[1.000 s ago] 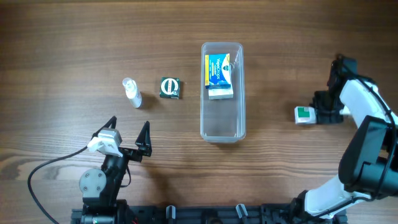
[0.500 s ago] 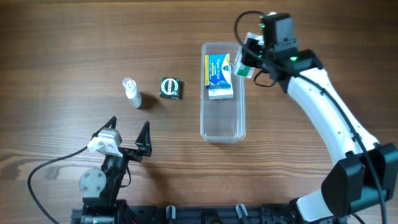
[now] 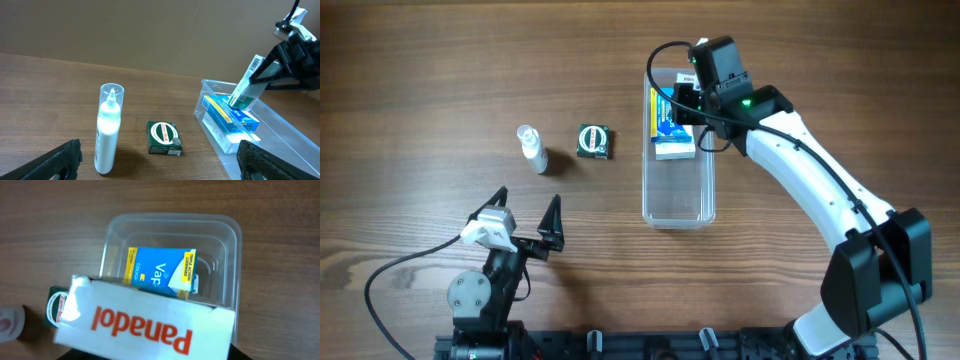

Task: Pack container
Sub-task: 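Carry the Panadol box into the container's near end and release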

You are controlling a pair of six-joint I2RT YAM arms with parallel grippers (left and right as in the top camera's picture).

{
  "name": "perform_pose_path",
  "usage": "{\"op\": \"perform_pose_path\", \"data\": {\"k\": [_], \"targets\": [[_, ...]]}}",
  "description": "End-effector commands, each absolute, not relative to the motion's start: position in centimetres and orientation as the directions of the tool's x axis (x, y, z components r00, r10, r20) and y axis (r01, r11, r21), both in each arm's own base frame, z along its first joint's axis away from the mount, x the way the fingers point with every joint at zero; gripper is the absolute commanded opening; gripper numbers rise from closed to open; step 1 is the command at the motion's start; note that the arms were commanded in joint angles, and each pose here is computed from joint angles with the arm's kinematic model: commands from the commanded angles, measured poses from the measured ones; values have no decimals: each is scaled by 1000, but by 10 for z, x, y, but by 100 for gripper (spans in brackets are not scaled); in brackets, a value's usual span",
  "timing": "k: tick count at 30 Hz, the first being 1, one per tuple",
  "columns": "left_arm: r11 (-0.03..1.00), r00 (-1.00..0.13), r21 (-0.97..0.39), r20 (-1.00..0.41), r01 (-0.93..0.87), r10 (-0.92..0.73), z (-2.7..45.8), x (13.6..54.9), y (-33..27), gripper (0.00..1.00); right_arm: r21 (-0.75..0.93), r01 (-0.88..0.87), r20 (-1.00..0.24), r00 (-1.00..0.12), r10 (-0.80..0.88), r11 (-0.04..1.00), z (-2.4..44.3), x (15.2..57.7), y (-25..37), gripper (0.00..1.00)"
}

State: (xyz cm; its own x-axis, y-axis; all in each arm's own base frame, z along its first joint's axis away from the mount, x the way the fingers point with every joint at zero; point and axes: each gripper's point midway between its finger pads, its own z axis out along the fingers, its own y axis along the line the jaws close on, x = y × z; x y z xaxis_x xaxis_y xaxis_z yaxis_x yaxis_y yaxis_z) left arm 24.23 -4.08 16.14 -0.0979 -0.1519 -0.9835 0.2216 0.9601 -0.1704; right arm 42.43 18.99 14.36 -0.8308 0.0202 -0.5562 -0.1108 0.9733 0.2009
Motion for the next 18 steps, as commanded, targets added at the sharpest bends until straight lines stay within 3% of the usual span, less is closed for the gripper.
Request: {"op": "perform_pose_path", "data": {"k": [1,7,10,13,16,18], "targets": [[963,-96,-156,-986,221,-137,160,242,-40,100,204,-132,-547,-837,1,970,148,419,193,52],[963,-96,-156,-986,221,-138,160,242,-40,100,227,-147,-605,-796,21,963,196,404,186,49],[963,-96,-156,-986,221,-137,160,242,-40,100,218,-132,-570,-821,16,967,192,393,181,49],[963,-96,-156,-986,221,-137,160,242,-40,100,220,-132,-575,-818,19,966,193,394,181,58],[963,-96,-156,-986,221,-137,160,242,-40,100,236,-143,-614,-789,34,961,200,405,186,79],[963,-96,-156,-986,221,-137,160,242,-40,100,241,-166,-654,-756,33,956,205,417,192,84]]}}
